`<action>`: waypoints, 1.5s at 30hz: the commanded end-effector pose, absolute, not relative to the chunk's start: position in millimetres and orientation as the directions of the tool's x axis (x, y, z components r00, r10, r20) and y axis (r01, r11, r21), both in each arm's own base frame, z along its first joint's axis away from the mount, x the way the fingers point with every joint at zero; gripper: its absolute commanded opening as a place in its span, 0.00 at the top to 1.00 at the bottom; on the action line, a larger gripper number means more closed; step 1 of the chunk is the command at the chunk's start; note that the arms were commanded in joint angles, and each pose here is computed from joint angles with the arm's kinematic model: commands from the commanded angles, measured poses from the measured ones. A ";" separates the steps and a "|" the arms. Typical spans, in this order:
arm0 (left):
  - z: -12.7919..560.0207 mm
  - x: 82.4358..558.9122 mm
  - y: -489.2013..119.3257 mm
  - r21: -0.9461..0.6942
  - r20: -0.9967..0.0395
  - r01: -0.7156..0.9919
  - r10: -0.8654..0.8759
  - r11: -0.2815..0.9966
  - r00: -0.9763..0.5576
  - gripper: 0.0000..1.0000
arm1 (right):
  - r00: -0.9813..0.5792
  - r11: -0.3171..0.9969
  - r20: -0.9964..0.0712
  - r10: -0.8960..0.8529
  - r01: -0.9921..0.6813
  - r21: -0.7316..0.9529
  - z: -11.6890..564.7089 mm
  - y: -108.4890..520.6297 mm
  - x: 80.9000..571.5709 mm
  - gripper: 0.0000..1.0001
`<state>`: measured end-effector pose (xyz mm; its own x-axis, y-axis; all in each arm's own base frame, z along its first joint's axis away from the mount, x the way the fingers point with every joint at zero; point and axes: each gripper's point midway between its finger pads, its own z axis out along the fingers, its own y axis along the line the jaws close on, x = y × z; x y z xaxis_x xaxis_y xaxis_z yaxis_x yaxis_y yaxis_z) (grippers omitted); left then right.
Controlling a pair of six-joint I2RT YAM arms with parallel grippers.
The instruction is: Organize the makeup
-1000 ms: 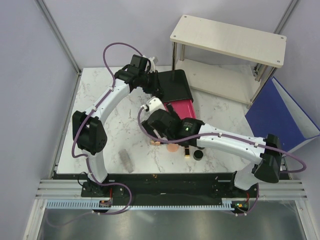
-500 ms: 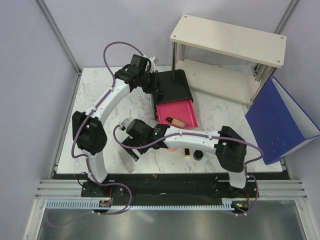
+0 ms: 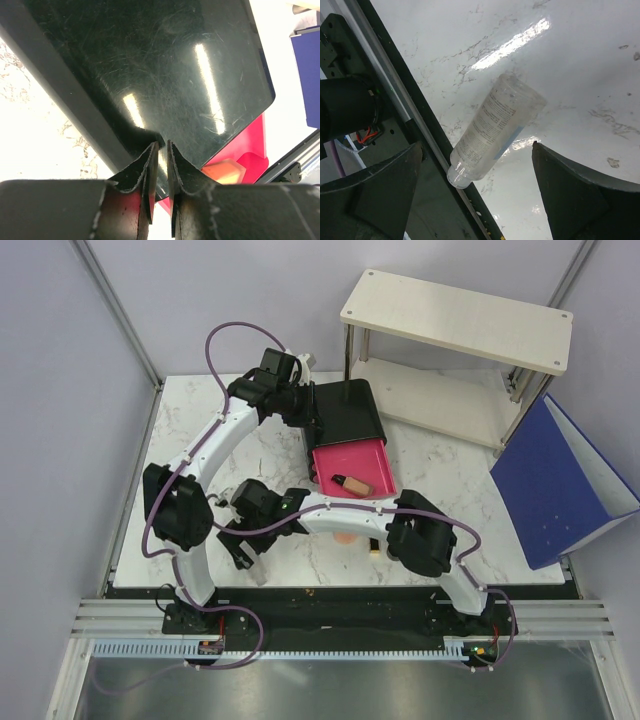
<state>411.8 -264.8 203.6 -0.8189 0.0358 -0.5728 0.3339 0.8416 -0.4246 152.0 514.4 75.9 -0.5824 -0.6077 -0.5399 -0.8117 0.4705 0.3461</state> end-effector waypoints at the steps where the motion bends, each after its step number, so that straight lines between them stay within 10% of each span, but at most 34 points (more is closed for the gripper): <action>1: 118.9 366.6 -216.6 -0.251 -0.304 0.244 0.164 0.937 -0.939 0.77 | -0.603 0.452 -0.509 -0.614 -0.797 0.400 67.9 525.9 140.4 0.04; 9: 115.7 364.2 -217.1 -0.257 -0.292 0.247 0.168 0.934 -0.941 0.77 | -0.616 0.516 -0.441 -0.653 -0.788 0.337 31.3 512.8 138.7 0.25; 13: 114.7 363.4 -215.4 -0.253 -0.289 0.245 0.169 0.936 -0.942 0.76 | -0.608 0.570 -0.440 -0.661 -0.788 0.233 23.2 497.9 152.8 0.85; 15: 113.9 363.0 -215.4 -0.254 -0.287 0.245 0.169 0.936 -0.943 0.76 | -0.594 0.578 -0.448 -0.668 -0.793 0.191 31.1 490.2 157.3 0.97; 34: 110.4 364.5 -219.6 -0.270 -0.276 0.240 0.164 0.932 -0.947 0.76 | -0.293 0.583 -0.804 -0.517 -0.809 -0.080 246.3 407.3 194.7 1.00; 45: 110.6 365.6 -223.0 -0.285 -0.275 0.238 0.159 0.928 -0.948 0.76 | -0.161 0.699 -0.725 -0.669 -0.466 -0.542 264.4 296.8 262.7 1.00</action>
